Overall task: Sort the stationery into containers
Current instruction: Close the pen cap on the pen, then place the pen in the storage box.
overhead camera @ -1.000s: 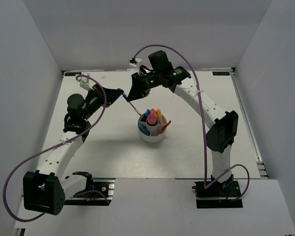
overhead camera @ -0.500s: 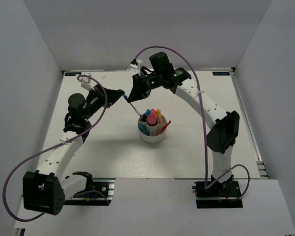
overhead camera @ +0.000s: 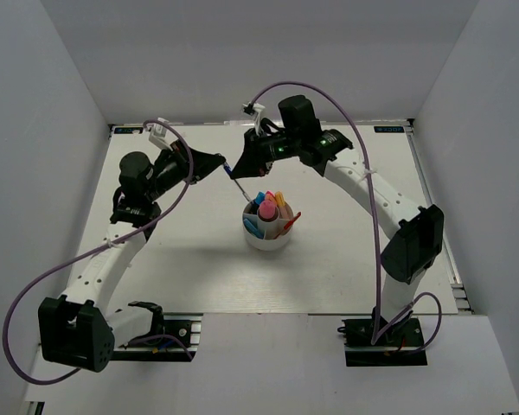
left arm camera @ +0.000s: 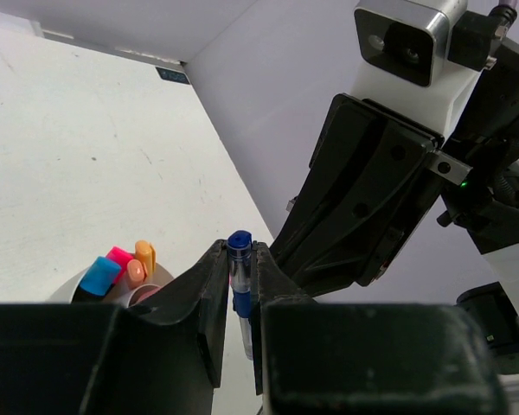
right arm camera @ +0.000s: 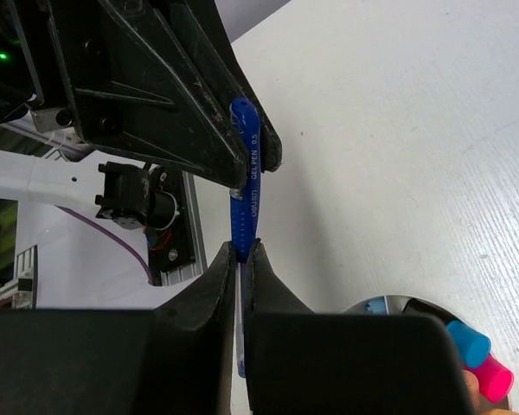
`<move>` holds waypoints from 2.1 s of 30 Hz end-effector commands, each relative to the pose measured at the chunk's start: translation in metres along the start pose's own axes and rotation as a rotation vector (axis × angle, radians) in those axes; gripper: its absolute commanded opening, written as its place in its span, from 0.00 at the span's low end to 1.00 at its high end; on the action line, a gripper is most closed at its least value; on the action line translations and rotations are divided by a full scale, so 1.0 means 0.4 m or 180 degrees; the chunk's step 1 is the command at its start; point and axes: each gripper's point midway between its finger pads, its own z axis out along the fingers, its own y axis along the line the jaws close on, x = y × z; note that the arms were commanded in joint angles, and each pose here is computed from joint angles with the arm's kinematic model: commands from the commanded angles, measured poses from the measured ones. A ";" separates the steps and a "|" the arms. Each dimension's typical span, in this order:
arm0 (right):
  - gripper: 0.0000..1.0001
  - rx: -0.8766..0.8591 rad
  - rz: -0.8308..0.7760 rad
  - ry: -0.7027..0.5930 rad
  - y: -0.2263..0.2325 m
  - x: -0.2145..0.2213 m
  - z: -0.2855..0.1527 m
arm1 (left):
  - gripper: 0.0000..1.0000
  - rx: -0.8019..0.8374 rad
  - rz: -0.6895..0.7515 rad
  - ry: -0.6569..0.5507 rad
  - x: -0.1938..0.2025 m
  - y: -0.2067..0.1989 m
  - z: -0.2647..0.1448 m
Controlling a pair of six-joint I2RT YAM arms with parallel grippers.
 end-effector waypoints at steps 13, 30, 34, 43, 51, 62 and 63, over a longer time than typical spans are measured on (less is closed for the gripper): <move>0.70 -0.0085 -0.0245 -0.0338 0.065 -0.037 -0.053 | 0.00 0.0162 0.0160 0.0041 -0.058 -0.047 0.021; 0.89 0.1130 0.0218 -0.0224 -0.116 0.147 -0.256 | 0.00 0.0254 0.1239 0.0513 -0.017 -0.022 0.044; 0.89 0.1658 0.0764 -0.0439 -0.237 0.189 -0.390 | 0.00 0.0565 0.1528 0.0686 0.034 -0.054 0.052; 0.89 0.2013 0.1172 -0.0581 -0.336 0.273 -0.531 | 0.00 0.1171 0.2121 0.1418 0.221 -0.133 0.137; 0.89 0.1998 0.1151 -0.0703 -0.344 0.263 -0.564 | 0.00 0.1260 0.2499 0.2158 0.411 -0.133 0.189; 0.89 0.1845 0.1178 -0.0792 -0.340 0.247 -0.562 | 0.00 0.1141 0.2990 0.2125 0.459 -0.066 0.206; 0.89 0.1830 0.1182 -0.0794 -0.341 0.247 -0.560 | 0.00 0.1137 0.2991 0.2150 0.464 -0.060 0.207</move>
